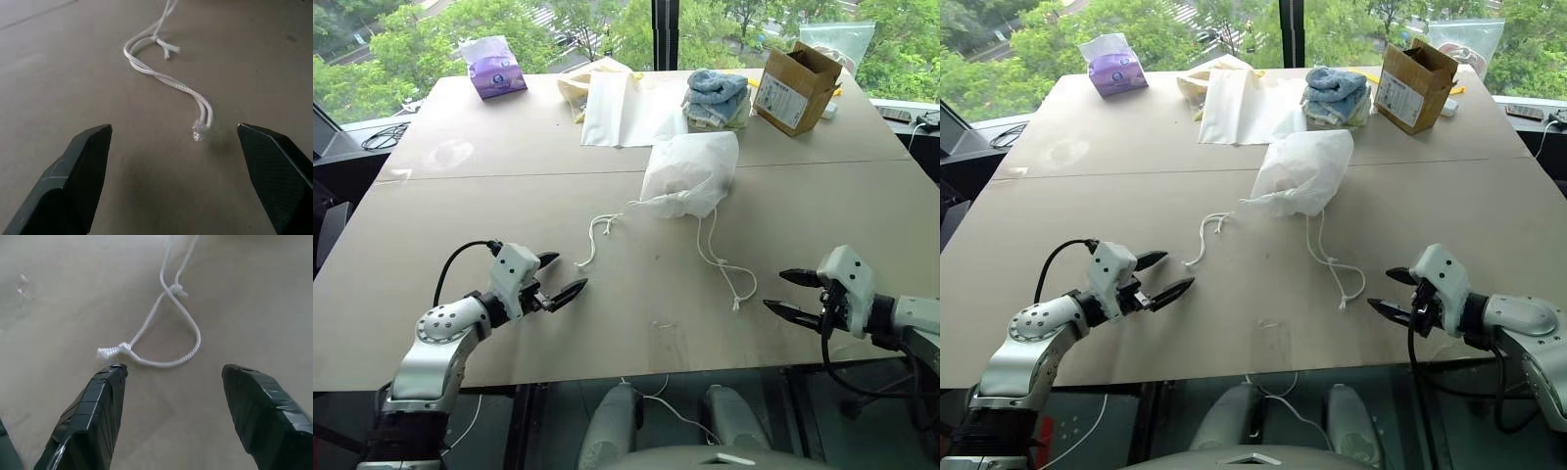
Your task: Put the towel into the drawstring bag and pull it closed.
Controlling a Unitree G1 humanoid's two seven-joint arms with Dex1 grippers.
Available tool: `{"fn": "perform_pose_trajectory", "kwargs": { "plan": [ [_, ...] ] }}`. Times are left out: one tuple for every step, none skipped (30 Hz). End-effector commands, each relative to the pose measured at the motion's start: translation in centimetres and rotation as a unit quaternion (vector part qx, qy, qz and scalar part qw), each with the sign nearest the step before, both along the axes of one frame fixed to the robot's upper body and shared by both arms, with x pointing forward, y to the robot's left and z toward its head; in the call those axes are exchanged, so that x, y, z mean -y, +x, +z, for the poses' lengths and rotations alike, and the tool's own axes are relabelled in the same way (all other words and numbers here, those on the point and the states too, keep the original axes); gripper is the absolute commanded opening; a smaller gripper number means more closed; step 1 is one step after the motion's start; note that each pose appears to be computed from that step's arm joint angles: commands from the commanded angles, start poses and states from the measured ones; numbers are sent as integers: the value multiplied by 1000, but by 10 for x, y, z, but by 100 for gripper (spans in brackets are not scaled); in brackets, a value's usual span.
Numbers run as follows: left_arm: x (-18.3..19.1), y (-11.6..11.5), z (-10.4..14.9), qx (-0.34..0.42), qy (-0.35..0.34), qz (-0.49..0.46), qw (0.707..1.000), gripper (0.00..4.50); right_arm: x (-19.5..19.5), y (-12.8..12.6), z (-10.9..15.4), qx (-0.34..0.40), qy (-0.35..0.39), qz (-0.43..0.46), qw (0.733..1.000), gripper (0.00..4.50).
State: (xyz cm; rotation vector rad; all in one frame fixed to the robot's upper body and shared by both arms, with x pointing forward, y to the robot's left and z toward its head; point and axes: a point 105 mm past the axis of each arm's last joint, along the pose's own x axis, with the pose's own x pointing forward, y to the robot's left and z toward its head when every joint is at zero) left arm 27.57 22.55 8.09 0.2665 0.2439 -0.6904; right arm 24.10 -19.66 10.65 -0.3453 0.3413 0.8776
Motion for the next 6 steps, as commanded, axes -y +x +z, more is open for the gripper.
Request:
{"fn": "perform_pose_trajectory", "kwargs": {
  "plan": [
    [0,-9,6,2,-2,-15,1000,431,25,-1,9,52,24,-14,998,333],
    [-1,-10,7,3,-5,-12,1000,431,30,-1,17,75,65,-22,995,333],
    [-1,-11,8,4,-7,-11,1000,431,35,0,24,99,90,-28,991,333],
    [-2,-11,9,5,-7,-8,1000,431,43,2,25,98,105,-45,989,333],
    [-2,-11,10,10,-5,-6,1000,431,47,4,27,102,114,-50,987,333],
    [-2,-11,10,11,-2,-6,1000,431,50,6,29,107,116,-56,986,333]
  ]
}}
